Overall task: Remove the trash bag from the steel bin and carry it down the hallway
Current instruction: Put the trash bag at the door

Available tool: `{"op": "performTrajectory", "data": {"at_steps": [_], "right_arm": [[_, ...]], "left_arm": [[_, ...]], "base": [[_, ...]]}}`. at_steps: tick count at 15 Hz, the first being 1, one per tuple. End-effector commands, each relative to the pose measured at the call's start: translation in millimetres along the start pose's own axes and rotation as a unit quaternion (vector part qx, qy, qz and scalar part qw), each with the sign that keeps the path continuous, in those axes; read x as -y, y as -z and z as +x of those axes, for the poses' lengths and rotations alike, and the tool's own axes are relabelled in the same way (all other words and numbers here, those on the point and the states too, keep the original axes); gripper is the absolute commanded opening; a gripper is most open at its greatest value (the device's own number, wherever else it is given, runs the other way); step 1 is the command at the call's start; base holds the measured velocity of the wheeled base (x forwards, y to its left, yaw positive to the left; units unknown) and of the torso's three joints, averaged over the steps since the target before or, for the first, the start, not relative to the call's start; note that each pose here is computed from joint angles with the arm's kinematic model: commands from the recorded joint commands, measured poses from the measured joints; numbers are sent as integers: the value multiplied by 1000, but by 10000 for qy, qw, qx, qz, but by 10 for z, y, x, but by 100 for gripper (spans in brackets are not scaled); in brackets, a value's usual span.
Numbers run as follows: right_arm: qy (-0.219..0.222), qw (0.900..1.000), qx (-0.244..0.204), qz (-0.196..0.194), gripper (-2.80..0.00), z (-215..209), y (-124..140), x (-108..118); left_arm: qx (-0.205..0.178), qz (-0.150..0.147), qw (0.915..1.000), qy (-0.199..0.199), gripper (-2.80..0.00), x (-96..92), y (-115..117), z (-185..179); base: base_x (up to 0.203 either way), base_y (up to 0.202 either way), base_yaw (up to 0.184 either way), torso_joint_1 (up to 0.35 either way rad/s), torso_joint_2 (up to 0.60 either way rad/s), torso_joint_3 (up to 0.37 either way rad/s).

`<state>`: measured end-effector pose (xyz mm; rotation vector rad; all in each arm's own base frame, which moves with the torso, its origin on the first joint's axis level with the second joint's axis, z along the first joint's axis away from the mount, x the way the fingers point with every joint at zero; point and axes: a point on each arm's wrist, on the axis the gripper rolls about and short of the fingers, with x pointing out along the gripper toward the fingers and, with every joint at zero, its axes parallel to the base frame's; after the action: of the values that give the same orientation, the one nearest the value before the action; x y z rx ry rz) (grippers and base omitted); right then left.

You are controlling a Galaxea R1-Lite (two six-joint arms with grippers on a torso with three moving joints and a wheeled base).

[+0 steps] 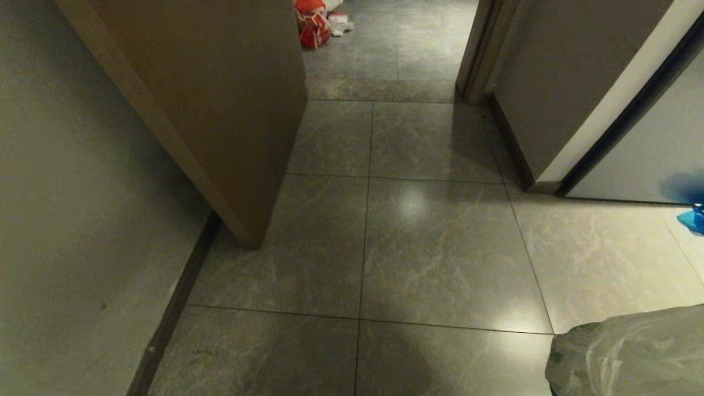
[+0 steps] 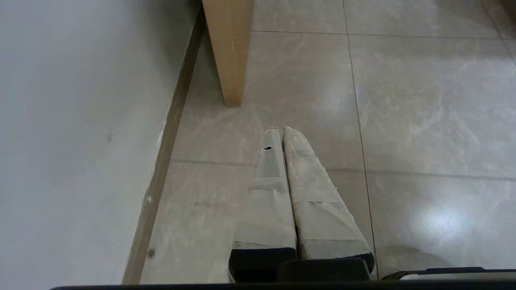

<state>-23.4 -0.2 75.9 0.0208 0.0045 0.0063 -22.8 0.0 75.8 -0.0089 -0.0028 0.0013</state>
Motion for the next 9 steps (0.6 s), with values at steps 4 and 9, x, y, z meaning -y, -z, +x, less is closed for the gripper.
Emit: {"op": "performTrajectory", "data": {"at_steps": [4,9], "right_arm": [[0,10000,-8,3,-280,1,0,0],[-6,10000,-8,3,-280,1,0,0]], "left_arm": [[9,-1,10000,-1,-280,0,0,-1],[5,-1,10000,-1,-280,0,0,-1]], "base": [[194,0,-1,2,2,5],[194,0,0,2,2,3]]}}
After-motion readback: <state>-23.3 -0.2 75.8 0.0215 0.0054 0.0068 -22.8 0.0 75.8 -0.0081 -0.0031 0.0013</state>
